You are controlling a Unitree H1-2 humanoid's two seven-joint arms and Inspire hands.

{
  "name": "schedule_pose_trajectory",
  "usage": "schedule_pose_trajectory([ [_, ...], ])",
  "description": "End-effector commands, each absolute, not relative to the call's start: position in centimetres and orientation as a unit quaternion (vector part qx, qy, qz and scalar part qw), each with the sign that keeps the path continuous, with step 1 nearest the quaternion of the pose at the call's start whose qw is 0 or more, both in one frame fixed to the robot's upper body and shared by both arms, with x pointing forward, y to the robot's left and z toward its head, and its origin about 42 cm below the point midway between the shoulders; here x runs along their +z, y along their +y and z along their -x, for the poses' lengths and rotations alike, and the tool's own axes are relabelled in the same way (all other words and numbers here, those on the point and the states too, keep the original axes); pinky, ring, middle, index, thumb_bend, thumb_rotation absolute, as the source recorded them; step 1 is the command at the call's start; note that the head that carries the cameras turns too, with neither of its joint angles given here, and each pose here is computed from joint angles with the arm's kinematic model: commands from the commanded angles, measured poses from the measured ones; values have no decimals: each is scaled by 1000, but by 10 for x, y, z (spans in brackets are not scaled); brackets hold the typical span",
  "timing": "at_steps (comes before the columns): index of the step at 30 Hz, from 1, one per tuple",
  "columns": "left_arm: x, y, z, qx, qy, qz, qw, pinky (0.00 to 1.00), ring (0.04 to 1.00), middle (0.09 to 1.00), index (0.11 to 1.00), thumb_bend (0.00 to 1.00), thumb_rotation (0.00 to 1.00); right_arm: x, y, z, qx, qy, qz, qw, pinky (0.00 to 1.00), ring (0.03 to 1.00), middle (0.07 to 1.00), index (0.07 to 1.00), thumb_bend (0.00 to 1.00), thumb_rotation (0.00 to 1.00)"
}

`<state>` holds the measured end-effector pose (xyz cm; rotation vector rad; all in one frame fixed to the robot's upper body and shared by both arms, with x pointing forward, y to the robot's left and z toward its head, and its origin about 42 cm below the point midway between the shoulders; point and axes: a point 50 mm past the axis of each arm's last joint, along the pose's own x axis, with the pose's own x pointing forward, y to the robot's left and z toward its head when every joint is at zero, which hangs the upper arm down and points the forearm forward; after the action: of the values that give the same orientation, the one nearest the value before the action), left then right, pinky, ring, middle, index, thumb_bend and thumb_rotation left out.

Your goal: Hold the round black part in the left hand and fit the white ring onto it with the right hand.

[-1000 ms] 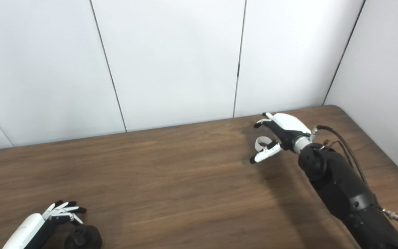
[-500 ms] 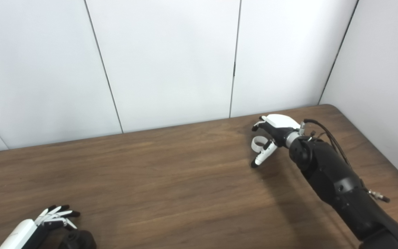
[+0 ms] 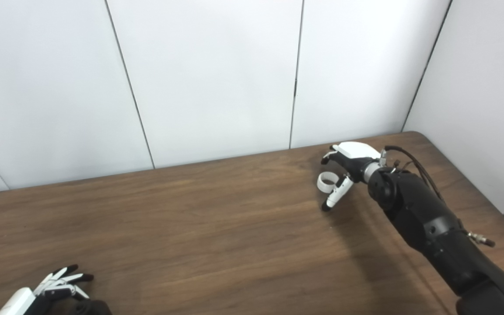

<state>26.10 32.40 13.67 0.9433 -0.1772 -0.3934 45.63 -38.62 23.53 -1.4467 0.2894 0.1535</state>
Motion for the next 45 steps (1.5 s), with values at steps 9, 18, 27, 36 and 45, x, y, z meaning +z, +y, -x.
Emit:
schedule_pose_trajectory([
  [9,156,335,-264,-180,-117,-464,859,1000,972,842,481,514,36,271,-406,-461,53,151,657,737,956,1000,1000,753,964,268],
  [18,156,332,-262,-177,-117,-466,859,1000,979,844,481,515,36,266,-409,-459,70,166,634,752,965,1000,1000,694,916,195],
  [27,158,331,-261,-176,-120,-463,860,1000,986,844,481,515,35,262,-406,-458,68,152,639,751,952,1000,988,662,934,192],
  [36,160,328,-260,-174,-119,-461,862,1000,978,841,481,515,35,258,-405,-456,61,128,649,747,945,1000,980,659,967,277],
  [45,157,326,-257,-177,-119,-460,862,1000,982,849,481,514,36,249,-399,-459,53,105,655,747,907,1000,985,683,956,273],
])
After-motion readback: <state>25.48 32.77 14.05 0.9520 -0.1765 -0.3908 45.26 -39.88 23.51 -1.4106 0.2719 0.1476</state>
